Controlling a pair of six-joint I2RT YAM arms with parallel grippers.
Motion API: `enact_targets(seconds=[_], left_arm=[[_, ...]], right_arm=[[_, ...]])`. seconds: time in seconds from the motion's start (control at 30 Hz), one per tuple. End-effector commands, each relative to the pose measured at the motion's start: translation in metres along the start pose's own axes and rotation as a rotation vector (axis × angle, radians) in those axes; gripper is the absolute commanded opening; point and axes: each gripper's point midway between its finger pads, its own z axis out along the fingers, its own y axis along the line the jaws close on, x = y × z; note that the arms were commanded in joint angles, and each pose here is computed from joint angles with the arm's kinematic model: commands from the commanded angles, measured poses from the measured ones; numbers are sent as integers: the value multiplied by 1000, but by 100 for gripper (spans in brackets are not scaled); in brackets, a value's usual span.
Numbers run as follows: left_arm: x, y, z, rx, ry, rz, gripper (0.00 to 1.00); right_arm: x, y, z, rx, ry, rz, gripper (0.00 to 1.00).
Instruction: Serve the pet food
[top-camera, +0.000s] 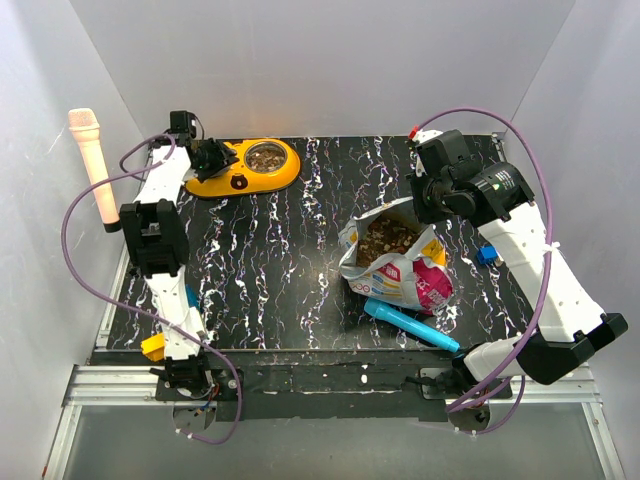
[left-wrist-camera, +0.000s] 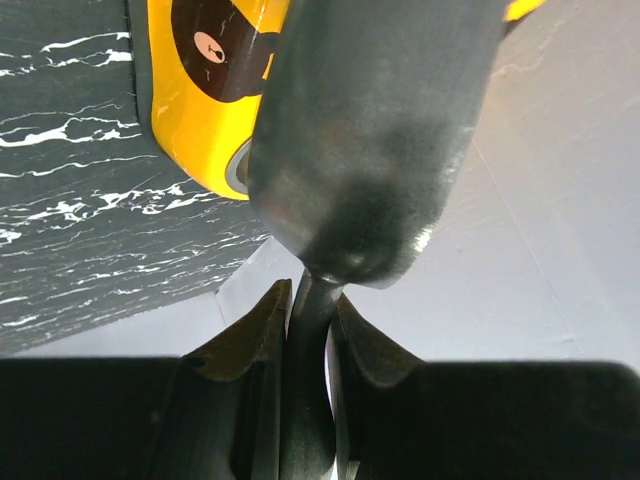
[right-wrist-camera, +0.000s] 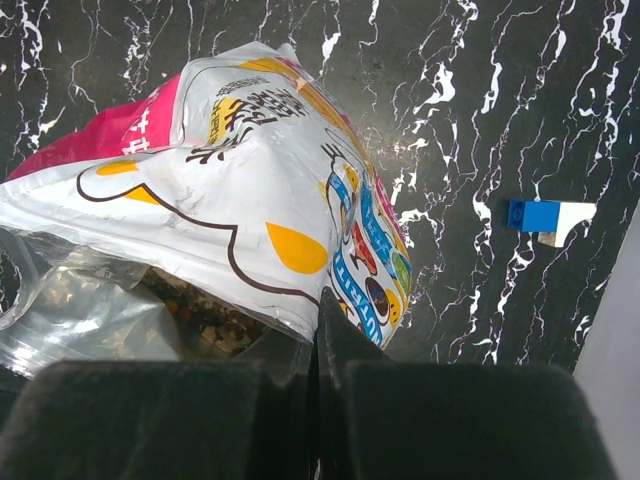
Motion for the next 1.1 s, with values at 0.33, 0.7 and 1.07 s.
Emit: enact_targets(seconds=[0.33, 0.7, 1.07], left_arm=[[57, -60, -100, 288, 242, -253, 0], [107, 25, -115, 168, 338, 147, 0], [138, 147, -182, 209, 498, 580, 0]], right_arm=[[-60, -4, -52, -46, -317, 89, 1], [-63, 2, -45, -57, -308, 79, 1], [-59, -5, -43, -23, -307, 64, 1]])
